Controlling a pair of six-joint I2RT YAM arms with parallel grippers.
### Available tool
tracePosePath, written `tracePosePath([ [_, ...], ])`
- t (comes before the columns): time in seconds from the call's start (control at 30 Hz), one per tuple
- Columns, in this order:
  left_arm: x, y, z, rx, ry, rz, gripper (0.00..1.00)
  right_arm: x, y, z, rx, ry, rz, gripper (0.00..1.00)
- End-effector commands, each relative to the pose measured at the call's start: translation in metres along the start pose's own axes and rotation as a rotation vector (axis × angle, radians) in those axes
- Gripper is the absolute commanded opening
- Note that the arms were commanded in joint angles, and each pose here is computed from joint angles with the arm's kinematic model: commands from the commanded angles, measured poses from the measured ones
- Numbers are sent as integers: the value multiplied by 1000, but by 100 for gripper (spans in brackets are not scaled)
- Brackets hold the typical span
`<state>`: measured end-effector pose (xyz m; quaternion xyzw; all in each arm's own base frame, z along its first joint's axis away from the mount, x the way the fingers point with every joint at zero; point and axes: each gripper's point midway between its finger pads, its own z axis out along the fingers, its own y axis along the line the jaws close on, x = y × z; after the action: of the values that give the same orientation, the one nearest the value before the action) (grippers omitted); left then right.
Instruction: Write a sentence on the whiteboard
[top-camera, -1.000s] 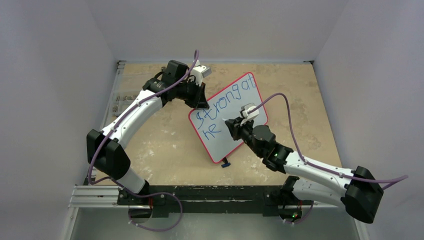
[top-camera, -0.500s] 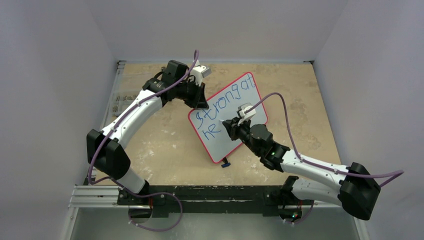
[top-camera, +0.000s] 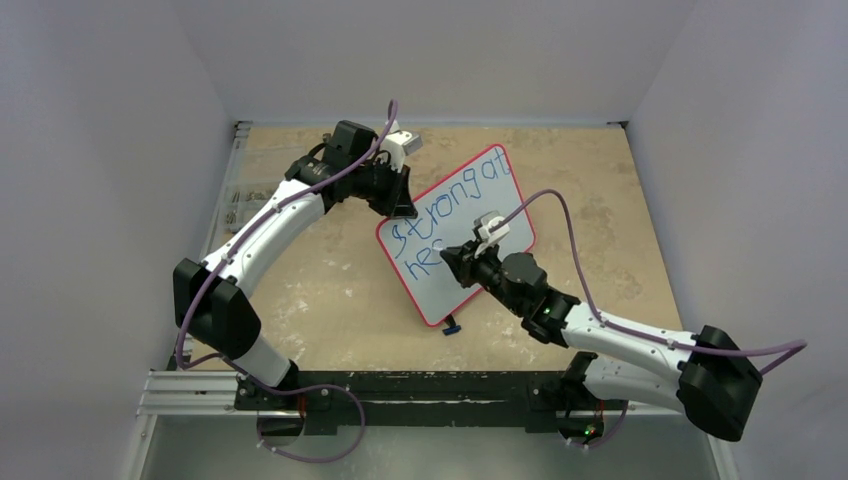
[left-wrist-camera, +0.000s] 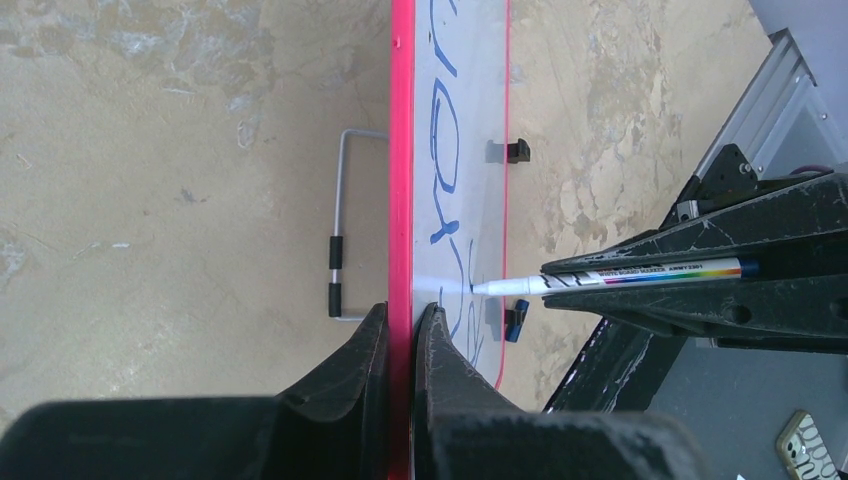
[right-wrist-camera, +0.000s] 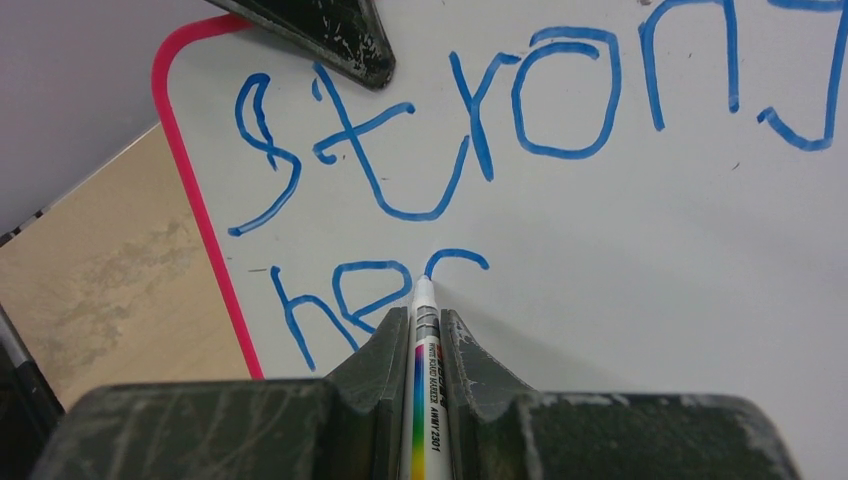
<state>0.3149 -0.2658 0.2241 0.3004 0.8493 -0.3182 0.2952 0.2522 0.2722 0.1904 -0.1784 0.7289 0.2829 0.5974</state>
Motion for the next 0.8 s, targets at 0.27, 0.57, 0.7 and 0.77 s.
tracePosePath([
  [0.27,37,24,1,-125,143,45,0,43,-21,-17,87,104,47,0],
  [0.57,38,24,1,-124,143,44,0,19,-36,-16,187,45,41,0],
  [0.7,38,24,1,-125,143,45,0,7,-33,-11,180,21,36,0],
  [0.77,37,24,1,-124,142,45,0,1,-30,-7,173,11,32,0],
])
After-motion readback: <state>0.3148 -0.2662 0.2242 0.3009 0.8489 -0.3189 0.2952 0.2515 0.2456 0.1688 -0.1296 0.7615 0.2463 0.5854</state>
